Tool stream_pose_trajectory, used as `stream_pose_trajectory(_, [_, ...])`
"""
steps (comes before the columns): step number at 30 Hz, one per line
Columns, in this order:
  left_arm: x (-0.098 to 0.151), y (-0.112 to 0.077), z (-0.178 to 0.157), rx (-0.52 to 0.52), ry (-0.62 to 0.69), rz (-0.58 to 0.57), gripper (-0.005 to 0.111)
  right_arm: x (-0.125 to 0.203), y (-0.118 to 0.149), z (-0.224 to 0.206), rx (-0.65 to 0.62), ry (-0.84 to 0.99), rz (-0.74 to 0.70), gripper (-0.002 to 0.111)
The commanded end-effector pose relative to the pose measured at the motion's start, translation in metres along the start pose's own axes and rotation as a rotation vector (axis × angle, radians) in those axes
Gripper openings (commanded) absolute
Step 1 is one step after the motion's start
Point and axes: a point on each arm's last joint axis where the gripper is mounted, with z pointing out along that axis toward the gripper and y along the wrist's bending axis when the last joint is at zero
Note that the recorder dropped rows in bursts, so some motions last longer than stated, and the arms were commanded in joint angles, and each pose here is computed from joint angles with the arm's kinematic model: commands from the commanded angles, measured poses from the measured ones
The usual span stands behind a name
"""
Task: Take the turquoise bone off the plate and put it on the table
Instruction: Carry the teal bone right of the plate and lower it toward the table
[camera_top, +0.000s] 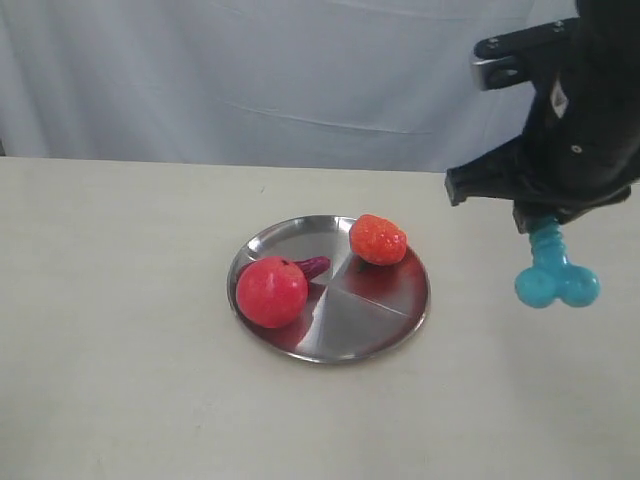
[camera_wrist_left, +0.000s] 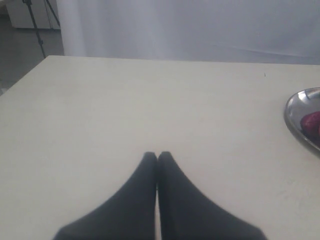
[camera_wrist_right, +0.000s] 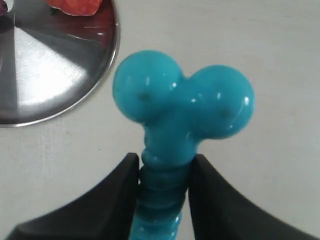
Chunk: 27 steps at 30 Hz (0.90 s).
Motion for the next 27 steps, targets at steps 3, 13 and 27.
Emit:
stream_pose_trajectory(3, [0.000,0.000,0.000,-0.003,-0.004,-0.008,0.000,0.023,-0.028,0.023,0.015,0.035,0.058,0.000])
stream_pose_trajectory(13, [0.000,0.000,0.000,-0.003,-0.004,-0.008,0.000,0.037,-0.054,0.066,-0.012,-0.002,0.120,0.000])
stream_pose_trajectory(27, [0.000,0.000,0.000,-0.003,-0.004,-0.008,0.000,0.029,-0.042,0.131,-0.043,0.083,0.110,0.000])
